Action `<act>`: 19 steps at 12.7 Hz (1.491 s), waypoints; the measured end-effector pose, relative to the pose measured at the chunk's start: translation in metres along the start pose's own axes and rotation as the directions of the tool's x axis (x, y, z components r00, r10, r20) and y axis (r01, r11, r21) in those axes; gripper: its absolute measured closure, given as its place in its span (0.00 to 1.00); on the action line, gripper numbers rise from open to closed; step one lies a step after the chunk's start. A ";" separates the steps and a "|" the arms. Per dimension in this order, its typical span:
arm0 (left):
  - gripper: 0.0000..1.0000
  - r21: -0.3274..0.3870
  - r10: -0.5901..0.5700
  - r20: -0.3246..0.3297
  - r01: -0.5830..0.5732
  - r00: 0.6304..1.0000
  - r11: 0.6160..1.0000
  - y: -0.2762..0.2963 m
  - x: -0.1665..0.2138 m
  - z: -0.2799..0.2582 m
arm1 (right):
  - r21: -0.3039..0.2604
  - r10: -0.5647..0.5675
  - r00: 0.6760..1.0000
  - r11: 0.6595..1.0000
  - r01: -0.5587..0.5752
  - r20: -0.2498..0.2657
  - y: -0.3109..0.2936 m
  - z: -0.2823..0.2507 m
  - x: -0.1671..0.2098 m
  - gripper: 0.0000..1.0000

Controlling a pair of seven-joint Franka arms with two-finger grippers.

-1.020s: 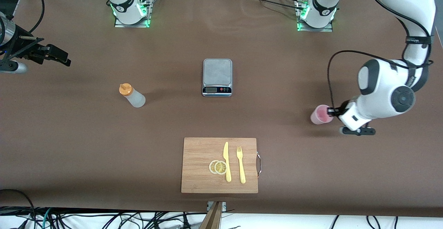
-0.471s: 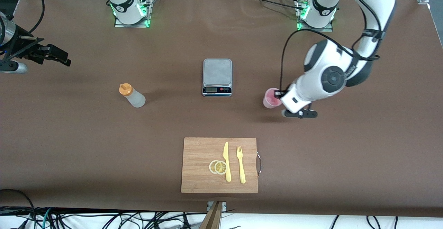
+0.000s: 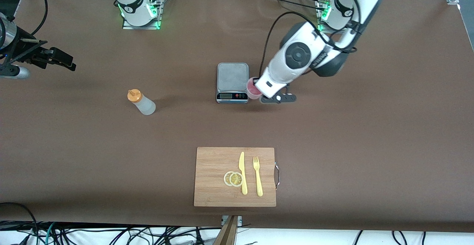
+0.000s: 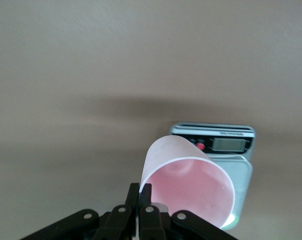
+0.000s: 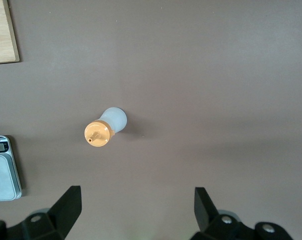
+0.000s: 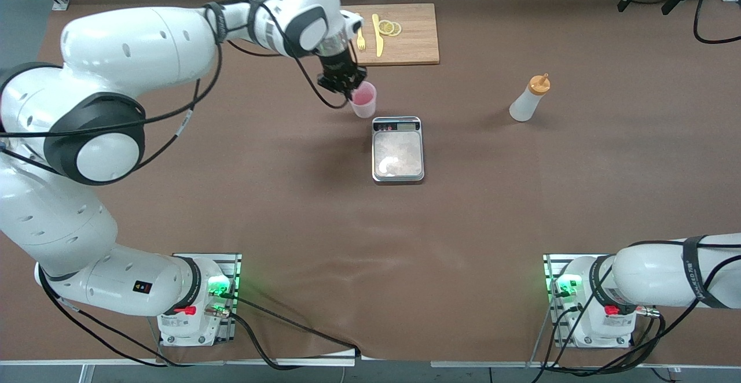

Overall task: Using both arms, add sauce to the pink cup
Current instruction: 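Carry the pink cup with the left gripper onto the scale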

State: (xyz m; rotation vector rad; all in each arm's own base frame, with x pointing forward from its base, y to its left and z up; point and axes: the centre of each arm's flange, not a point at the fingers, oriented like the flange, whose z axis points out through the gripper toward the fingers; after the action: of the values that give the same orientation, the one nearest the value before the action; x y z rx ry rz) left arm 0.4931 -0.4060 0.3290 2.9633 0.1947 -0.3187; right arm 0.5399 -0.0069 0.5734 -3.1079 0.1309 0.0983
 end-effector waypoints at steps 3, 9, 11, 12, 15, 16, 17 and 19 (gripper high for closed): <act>0.97 0.007 -0.041 0.008 0.041 0.999 0.999 0.032 -0.040 0.031 | 0.000 0.000 1.000 1.000 0.000 0.000 0.000 0.000 0.000 0.00; 0.97 0.013 -0.137 0.005 0.137 0.991 0.991 0.046 -0.071 0.059 | 0.000 0.000 1.000 1.000 0.000 0.000 0.000 0.000 0.000 0.00; 0.97 -0.001 -0.148 -0.005 0.148 0.989 0.989 0.046 -0.075 0.067 | 0.000 0.000 1.000 1.000 0.000 0.000 0.000 0.000 0.000 0.00; 0.97 -0.002 -0.150 -0.005 0.150 0.989 0.989 0.045 -0.076 0.070 | 0.000 0.000 1.000 1.000 0.000 0.000 0.000 0.000 0.000 0.00; 0.97 -0.002 -0.153 -0.003 0.153 0.988 0.988 0.045 -0.075 0.073 | 0.000 0.000 1.000 1.000 0.000 0.000 0.000 0.000 0.000 0.00; 0.93 -0.002 -0.155 -0.002 0.155 0.988 0.988 0.044 -0.075 0.074 | 0.000 0.000 1.000 1.000 0.000 0.000 0.000 0.000 0.000 0.00; 0.83 -0.003 -0.158 -0.003 0.158 0.987 0.987 0.044 -0.074 0.074 | 0.000 0.000 1.000 1.000 0.000 0.000 0.000 0.000 0.000 0.00; 0.63 -0.009 -0.168 -0.006 0.168 0.986 0.986 0.045 -0.072 0.071 | 0.000 0.000 1.000 1.000 0.000 0.000 0.000 0.000 0.000 0.00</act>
State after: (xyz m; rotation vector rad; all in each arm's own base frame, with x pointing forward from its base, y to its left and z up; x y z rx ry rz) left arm 0.4152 -0.4702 0.2823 2.9456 0.4480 -0.3271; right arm 0.5399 -0.0071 0.5733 -3.1080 0.1316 0.0986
